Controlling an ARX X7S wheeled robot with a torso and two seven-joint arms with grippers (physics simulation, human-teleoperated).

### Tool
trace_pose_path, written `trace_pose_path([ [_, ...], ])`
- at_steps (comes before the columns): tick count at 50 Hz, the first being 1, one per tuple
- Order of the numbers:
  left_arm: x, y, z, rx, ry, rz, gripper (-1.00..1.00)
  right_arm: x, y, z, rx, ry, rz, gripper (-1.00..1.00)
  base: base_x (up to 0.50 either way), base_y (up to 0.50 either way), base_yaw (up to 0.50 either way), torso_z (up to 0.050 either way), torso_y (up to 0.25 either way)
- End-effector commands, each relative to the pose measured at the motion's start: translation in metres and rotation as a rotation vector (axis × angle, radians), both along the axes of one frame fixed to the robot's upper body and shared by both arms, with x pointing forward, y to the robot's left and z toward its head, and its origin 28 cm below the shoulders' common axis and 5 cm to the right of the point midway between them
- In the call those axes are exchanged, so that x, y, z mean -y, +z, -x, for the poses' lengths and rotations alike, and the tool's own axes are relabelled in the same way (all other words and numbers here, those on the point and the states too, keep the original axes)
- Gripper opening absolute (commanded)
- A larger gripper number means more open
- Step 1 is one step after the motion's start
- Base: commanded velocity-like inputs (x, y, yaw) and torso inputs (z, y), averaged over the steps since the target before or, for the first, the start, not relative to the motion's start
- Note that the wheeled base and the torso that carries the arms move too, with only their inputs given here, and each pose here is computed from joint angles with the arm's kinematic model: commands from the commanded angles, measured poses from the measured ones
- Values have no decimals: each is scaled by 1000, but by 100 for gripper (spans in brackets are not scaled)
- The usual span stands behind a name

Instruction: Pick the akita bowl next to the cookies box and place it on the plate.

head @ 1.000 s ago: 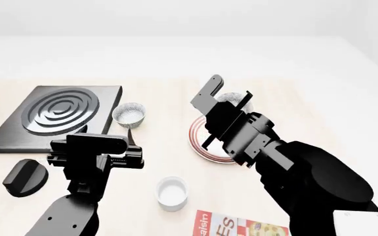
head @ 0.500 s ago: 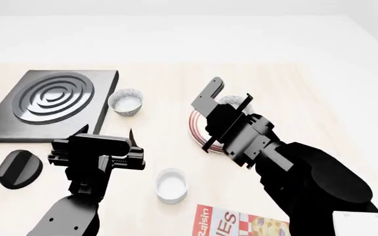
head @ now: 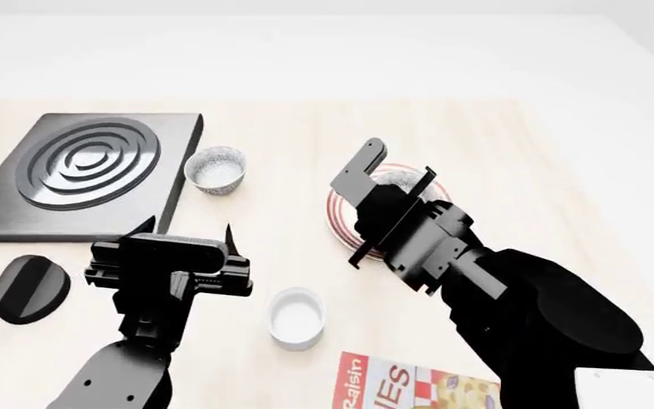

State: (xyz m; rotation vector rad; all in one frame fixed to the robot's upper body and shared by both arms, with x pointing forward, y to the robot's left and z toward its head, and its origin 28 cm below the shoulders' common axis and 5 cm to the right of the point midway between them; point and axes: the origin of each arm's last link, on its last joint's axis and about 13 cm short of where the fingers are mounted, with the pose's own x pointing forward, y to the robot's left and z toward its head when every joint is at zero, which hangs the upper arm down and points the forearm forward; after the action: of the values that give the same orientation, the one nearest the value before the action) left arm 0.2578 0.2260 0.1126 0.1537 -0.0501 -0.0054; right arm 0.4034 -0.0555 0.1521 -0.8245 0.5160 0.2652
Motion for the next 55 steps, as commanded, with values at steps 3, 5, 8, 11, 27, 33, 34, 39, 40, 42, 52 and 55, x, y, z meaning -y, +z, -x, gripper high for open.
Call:
trace_pose_path([
  [3,0,-1,0,4,-13,9,100,2,6,-1,15,-28,14,-100,0,0,0,0,0],
  [5,0,-1,0,4,-14,11,100,2,6,-1,13,-34,10,100,0,0,0,0,0],
  [8,1,-2,0,4,-15,12,100,2,7,-2,11,-35,-6,100,0,0,0,0,0],
  [11,1,-3,0,3,-15,11,100,2,8,-2,18,-39,-14,100,0,0,0,0,0],
  [27,0,-1,2,5,-38,11,100,3,8,-3,11,-36,-25,100,0,0,0,0,141],
  [33,0,0,1,6,-38,9,100,3,9,-3,6,-31,-30,100,0,0,0,0,250],
  [34,0,0,1,7,-38,7,100,3,9,-3,6,-31,-33,100,0,0,0,0,250],
  [39,1,0,1,7,-41,8,100,3,11,-3,5,-25,-37,100,0,0,0,0,250],
  [40,1,0,1,7,-40,7,100,3,11,-4,5,-25,-38,100,0,0,0,0,250],
  [42,0,0,1,7,-40,7,100,3,11,-4,7,-26,-37,100,0,0,0,0,250],
  [52,0,-1,1,8,-40,14,100,4,19,-6,18,-28,-69,100,0,0,0,0,250],
  [55,-1,1,1,12,-18,29,100,5,33,-11,-1,-24,-173,100,0,0,0,0,172],
])
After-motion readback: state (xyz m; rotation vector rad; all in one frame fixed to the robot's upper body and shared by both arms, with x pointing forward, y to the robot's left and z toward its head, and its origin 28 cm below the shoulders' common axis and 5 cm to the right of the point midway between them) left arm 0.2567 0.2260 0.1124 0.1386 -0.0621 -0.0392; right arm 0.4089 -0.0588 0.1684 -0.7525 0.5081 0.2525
